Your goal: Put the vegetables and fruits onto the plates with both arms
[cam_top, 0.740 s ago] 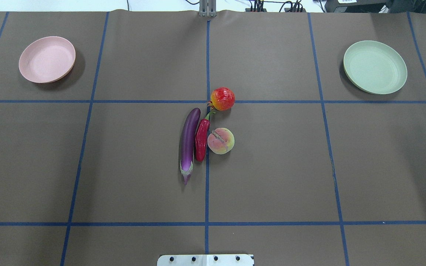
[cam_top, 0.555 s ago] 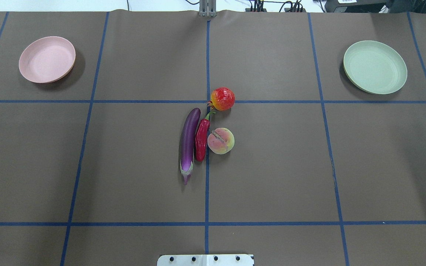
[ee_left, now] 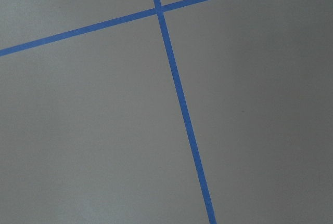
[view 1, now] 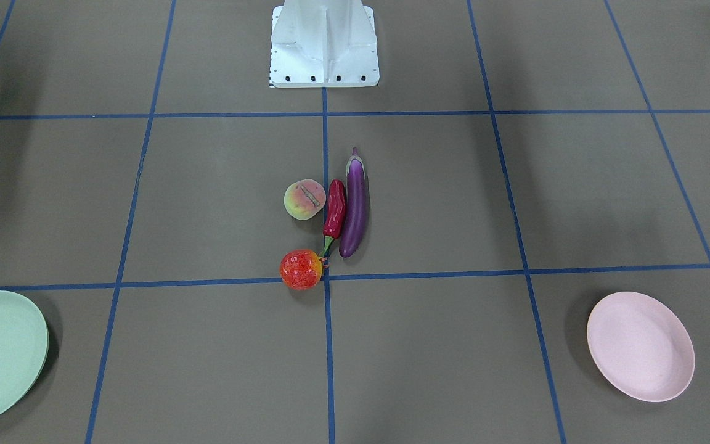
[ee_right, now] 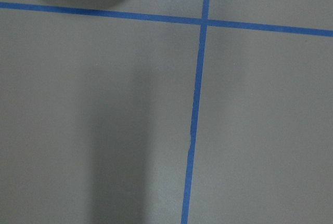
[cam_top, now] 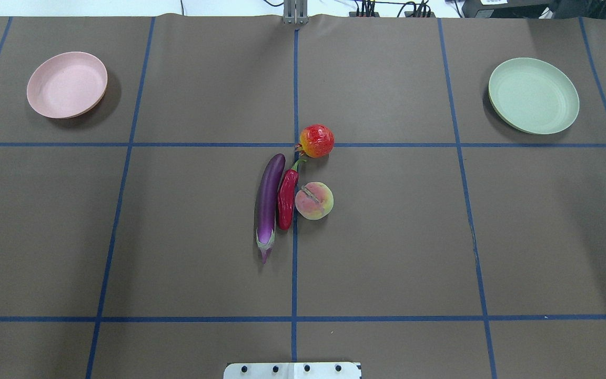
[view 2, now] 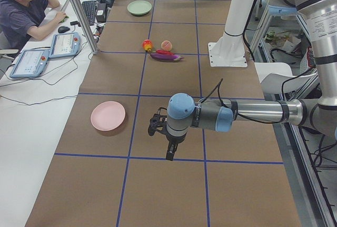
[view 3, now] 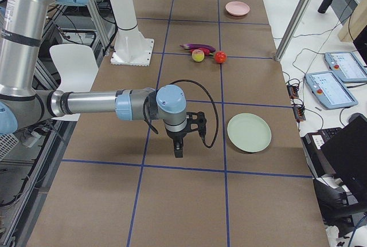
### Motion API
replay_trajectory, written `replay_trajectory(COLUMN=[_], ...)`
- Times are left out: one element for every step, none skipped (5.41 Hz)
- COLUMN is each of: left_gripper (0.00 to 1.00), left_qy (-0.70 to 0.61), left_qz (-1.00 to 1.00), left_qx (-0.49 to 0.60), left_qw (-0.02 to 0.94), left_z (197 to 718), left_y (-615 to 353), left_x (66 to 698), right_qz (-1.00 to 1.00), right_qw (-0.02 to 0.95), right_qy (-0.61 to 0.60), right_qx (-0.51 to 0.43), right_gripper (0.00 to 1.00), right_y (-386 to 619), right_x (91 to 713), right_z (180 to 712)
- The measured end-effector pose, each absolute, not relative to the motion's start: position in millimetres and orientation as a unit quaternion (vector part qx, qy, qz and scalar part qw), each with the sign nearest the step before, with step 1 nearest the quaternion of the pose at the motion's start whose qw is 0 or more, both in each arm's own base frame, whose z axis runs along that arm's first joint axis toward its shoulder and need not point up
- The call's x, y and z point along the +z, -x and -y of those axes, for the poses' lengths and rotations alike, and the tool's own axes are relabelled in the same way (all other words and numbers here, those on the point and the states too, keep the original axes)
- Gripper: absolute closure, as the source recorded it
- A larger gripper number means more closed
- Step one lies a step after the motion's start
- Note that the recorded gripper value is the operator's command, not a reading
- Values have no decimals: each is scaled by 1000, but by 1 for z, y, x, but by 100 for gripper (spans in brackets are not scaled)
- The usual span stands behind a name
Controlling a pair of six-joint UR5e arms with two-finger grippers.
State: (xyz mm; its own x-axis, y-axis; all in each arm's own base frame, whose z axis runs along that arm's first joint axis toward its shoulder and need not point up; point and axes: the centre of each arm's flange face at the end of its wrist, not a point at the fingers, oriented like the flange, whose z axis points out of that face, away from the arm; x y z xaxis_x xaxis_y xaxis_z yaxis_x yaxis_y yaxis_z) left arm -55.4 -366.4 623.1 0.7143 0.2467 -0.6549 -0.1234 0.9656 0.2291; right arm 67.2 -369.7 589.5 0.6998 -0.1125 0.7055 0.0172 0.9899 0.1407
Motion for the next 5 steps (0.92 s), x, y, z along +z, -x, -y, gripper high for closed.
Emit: replay_trajectory(left_gripper=[0,0,0,0,0], left_qy=[-92,-105,-122,-138,-147], left_qz=[-364,-364,-368,-372,-373], left_qx=[101,106,113,120,123], left_qw=[921,919,915,910,908], left_z=[378,391,402,410,416], left_y=[55,54,53,52,52], left_x=[616,605,597,592,589], right_qz=[387,393,401,411,427], right_qw=[918,915,912,908,901], right_qy=[-75,-80,-79,-78,-76], right_qx=[-40,-36,-26,-19,-9], right_gripper=[0,0,0,0,0], right_y=[-65,-58,-45,-30,-13], right_x=[582,568,552,533,508], right_z=[377,391,407,424,442])
